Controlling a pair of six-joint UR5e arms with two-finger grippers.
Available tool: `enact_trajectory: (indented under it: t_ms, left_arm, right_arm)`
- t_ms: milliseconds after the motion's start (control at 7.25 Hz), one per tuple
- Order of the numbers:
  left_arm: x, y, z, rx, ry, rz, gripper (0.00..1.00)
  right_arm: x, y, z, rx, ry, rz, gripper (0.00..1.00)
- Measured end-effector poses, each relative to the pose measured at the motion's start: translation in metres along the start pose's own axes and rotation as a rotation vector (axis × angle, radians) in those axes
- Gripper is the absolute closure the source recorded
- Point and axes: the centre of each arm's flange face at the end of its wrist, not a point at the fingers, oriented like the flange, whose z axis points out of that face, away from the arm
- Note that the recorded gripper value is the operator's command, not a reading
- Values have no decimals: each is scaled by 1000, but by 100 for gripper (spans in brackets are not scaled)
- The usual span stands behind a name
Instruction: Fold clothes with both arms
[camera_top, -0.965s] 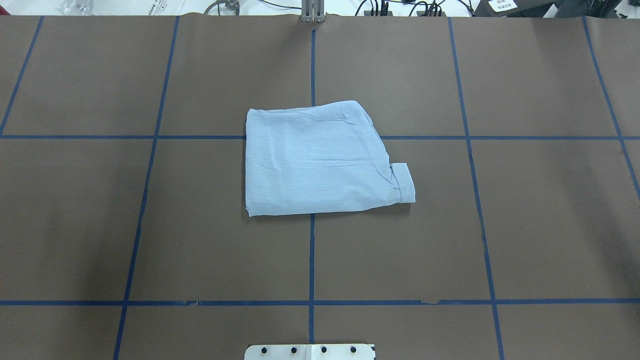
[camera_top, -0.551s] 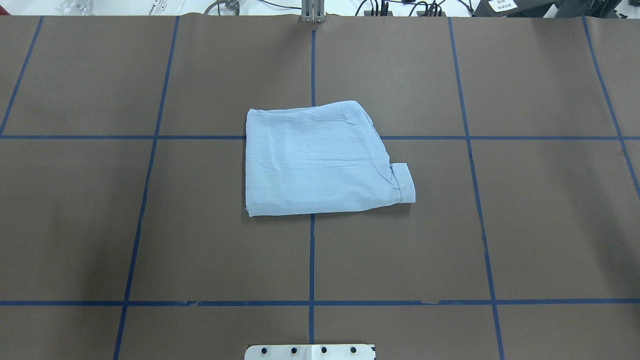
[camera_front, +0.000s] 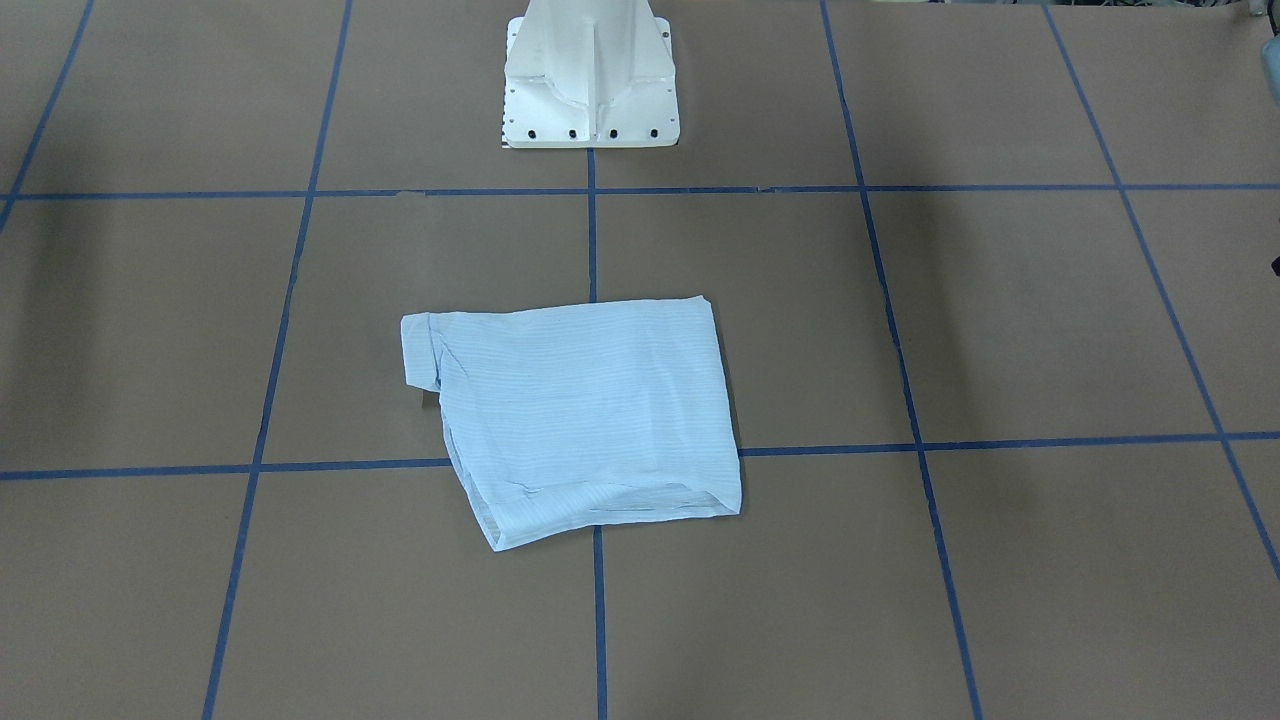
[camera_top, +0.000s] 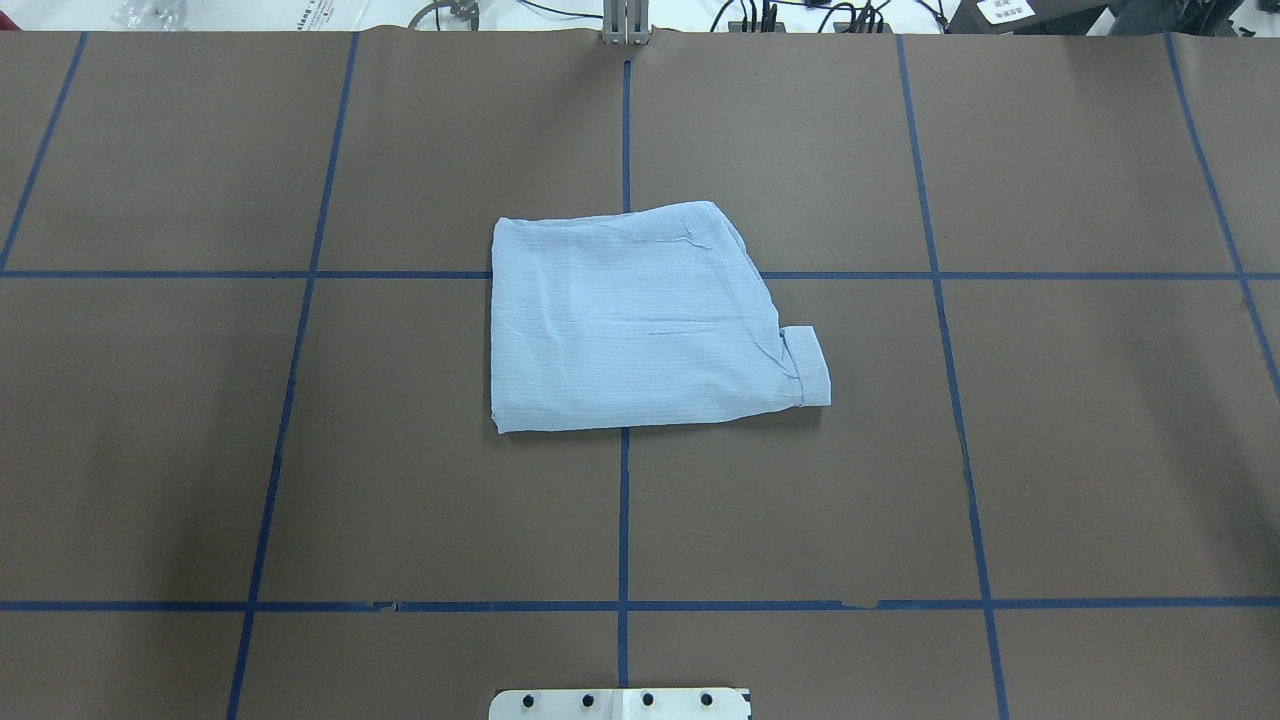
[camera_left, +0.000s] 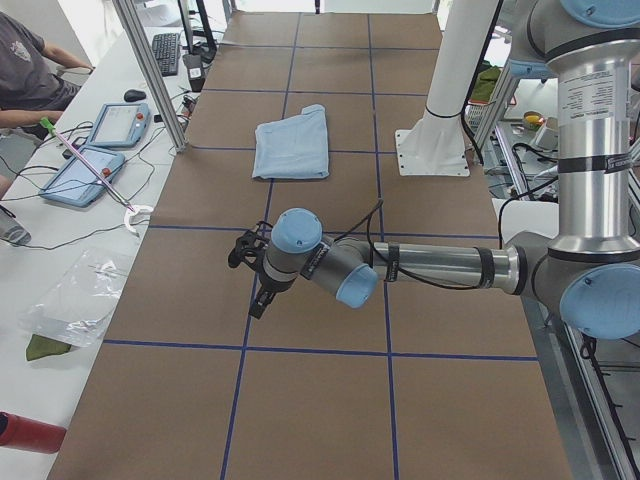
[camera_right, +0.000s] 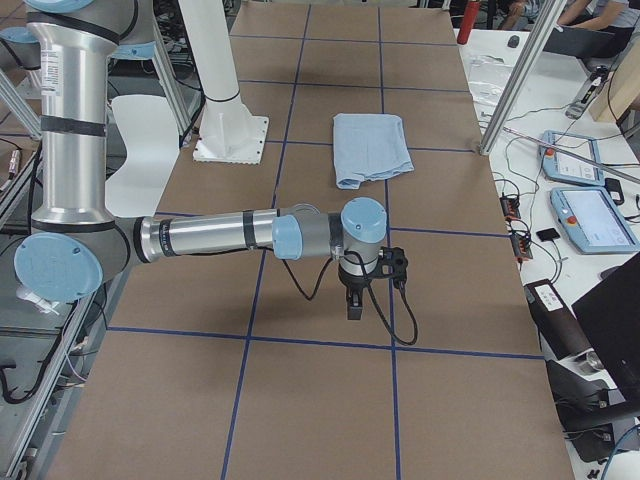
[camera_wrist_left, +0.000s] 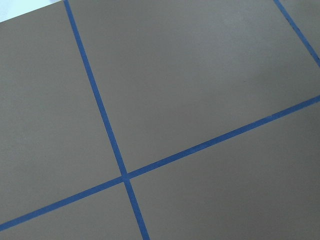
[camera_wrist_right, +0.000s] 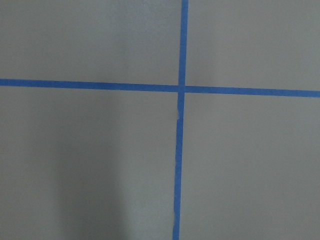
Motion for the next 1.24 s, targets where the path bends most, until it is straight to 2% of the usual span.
enact_trajectory:
  t_ms: [689, 1241]
  left_arm:
    - [6, -7, -3, 12, 6, 19, 0]
    - [6, 10, -8, -1, 41, -8, 0]
  right_arm:
    - [1, -5, 2, 1, 16, -4, 0]
    - [1, -7, 2, 1, 15, -3, 0]
